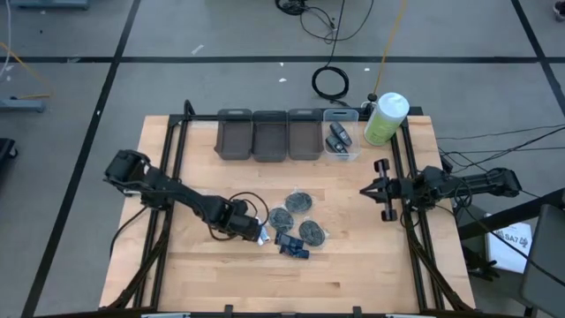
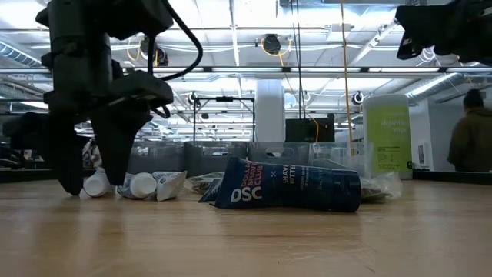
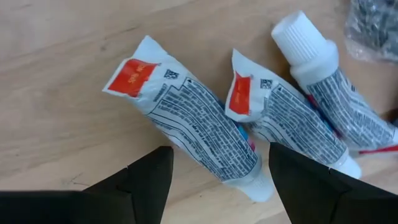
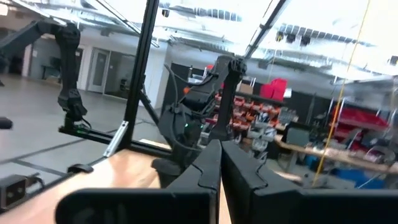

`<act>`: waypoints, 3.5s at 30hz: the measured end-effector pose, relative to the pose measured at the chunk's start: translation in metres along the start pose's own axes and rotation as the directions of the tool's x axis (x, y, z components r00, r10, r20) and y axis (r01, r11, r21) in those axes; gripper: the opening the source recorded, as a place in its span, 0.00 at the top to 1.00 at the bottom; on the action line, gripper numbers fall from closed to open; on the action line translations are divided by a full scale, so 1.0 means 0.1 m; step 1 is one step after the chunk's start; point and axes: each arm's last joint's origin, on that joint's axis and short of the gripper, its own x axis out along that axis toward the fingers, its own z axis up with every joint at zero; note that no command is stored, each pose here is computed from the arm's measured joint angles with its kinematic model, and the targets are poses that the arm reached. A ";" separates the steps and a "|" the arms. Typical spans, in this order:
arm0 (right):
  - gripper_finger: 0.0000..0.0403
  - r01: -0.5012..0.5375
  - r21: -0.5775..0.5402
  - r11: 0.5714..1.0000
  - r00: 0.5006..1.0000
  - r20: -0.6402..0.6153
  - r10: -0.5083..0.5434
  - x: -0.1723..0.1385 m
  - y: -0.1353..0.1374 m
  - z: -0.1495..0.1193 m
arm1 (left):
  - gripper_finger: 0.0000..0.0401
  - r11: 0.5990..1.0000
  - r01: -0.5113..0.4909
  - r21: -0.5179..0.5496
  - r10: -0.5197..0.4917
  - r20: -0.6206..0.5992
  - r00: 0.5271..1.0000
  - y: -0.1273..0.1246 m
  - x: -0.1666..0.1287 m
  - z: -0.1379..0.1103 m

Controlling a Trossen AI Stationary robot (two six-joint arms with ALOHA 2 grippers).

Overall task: Pick & Place Travel size toiletries
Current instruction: Put the left toothpaste into the left black bin

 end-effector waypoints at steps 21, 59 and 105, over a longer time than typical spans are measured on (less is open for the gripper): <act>0.99 -0.025 0.173 0.985 1.000 -0.004 0.026 0.00 0.01 -0.01 | 0.34 0.965 -0.248 -0.081 0.252 0.043 0.967 0.25 0.00 0.00; 0.99 -0.032 0.101 0.994 0.989 -0.141 0.046 0.00 0.03 -0.14 | 0.87 0.972 -0.234 0.028 0.224 0.202 0.953 0.23 -0.01 0.04; 0.99 -0.036 0.105 0.994 0.983 -0.174 0.054 -0.01 0.04 -0.17 | 0.98 0.632 -0.070 0.772 -0.640 0.570 0.515 0.14 -0.76 0.29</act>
